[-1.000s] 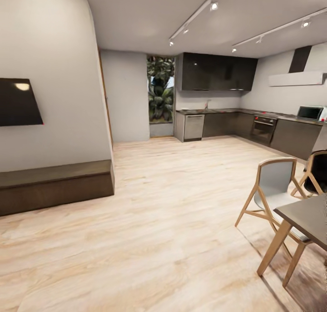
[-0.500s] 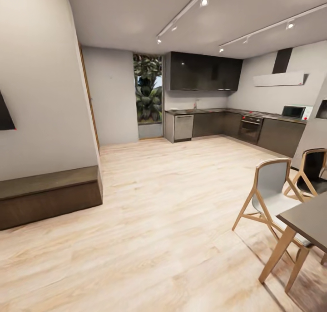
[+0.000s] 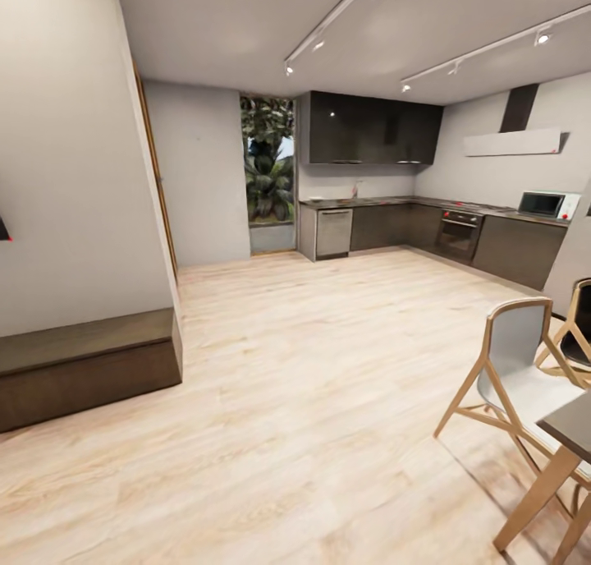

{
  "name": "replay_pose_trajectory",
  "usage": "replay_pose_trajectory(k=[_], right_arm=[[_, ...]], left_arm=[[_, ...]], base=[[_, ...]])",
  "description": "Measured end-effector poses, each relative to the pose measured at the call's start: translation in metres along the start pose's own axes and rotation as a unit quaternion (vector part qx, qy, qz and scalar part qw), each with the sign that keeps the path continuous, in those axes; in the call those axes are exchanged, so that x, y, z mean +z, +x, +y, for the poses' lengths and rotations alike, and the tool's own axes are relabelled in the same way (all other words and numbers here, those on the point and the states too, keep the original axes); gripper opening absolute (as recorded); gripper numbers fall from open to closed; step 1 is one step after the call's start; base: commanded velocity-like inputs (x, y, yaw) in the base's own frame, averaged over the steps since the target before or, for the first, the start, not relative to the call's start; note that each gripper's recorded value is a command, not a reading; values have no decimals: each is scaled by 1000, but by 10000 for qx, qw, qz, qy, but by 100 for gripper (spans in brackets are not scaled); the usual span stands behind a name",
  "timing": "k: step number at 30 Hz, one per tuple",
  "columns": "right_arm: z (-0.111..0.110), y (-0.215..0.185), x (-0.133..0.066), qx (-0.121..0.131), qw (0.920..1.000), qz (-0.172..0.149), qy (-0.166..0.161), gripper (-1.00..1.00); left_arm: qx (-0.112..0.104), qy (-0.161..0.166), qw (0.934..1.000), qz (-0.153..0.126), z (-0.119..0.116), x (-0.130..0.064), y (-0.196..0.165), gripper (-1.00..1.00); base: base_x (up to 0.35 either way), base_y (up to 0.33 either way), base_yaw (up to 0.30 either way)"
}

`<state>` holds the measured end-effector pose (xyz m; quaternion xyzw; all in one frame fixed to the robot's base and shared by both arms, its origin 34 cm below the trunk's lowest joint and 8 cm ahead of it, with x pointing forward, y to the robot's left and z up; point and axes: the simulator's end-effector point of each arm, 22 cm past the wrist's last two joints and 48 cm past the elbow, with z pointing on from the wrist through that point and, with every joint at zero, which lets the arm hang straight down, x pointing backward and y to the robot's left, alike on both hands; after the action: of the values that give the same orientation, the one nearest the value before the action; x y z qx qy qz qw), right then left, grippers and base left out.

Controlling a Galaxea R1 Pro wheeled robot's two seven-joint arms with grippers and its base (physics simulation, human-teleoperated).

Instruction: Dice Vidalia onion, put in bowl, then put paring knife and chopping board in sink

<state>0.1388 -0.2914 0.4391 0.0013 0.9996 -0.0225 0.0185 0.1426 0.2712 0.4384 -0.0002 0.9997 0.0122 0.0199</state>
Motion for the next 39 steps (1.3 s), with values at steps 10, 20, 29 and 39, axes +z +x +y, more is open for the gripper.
replay_pose_trajectory(k=[10, 20, 29, 39], right_arm=[[1, 0, 0, -4, 10000, 1, -5, 100], [1, 0, 0, -18, 10000, -1, -4, 100], [0, 0, 0, -33, 10000, 0, 20, 100], [0, 0, 0, -47, 10000, 1, 19, 100]], left_arm=[[2, 7, 10000, 0, -1, 0, 0, 100], [1, 8, 10000, 0, -1, 0, 0, 100], [1, 15, 10000, 0, -2, 0, 0, 100], [-6, 43, 10000, -13, -7, 0, -1, 100]], base=[[334, 82, 0], [334, 82, 0], [336, 48, 0], [340, 1, 0]])
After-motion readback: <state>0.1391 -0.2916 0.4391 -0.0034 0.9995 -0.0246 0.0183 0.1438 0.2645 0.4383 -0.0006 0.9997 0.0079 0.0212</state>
